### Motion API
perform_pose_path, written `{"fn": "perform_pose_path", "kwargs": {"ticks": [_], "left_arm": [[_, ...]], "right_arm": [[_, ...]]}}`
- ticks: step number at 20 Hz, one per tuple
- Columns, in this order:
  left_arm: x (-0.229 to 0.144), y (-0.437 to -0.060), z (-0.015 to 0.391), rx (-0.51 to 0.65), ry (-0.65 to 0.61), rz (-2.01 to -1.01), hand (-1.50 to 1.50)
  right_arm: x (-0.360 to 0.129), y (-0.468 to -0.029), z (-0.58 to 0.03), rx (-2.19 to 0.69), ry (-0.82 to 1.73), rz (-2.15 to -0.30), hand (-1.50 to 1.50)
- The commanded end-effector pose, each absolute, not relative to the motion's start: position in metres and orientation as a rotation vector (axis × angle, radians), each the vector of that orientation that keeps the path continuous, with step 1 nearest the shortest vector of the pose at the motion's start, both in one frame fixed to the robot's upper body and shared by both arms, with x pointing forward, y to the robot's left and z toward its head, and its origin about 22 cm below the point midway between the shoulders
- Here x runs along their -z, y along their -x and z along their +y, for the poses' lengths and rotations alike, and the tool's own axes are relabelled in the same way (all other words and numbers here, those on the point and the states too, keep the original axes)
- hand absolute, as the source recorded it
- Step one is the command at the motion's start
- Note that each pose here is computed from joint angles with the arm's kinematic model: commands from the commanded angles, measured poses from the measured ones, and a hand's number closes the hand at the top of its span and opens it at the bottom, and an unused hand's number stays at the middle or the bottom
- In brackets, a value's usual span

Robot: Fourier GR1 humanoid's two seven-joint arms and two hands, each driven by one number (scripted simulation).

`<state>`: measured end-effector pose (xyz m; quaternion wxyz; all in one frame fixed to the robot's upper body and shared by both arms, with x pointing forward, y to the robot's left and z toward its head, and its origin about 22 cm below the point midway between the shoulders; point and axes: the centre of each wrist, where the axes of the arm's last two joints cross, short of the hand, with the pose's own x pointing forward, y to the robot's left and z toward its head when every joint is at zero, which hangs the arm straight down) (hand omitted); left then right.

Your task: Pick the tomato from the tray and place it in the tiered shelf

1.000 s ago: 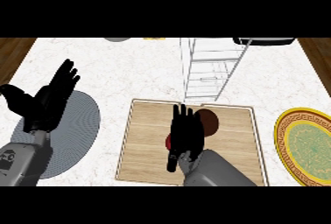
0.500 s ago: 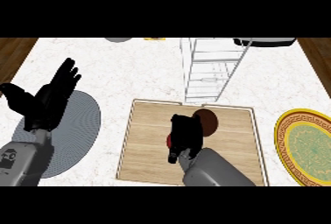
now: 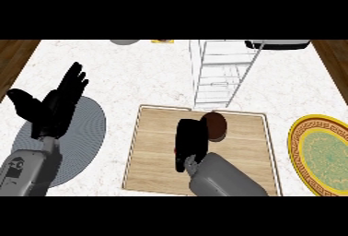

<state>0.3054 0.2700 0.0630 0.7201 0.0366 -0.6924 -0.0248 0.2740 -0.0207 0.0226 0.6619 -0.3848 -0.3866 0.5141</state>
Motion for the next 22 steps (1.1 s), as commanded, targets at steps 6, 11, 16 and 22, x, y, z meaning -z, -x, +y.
{"fn": "perform_pose_path", "kwargs": {"ticks": [6,11,16,22], "left_arm": [[-0.078,-0.318,0.241,0.162,0.031,-1.57,0.0],[-0.083,-0.327,0.224,0.188,0.059,-1.574,0.0],[-0.082,-0.327,0.228,0.199,0.03,-1.57,0.0],[-0.071,-0.323,0.224,0.177,0.027,-1.543,0.0]], "right_arm": [[-0.064,-0.313,0.01,-1.028,0.93,-0.941,1.5],[-0.096,-0.328,0.023,-0.913,0.924,-1.06,1.5],[-0.146,-0.339,0.034,-0.635,0.9,-1.332,1.5],[-0.193,-0.352,0.05,-0.425,0.998,-1.488,1.5]]}}
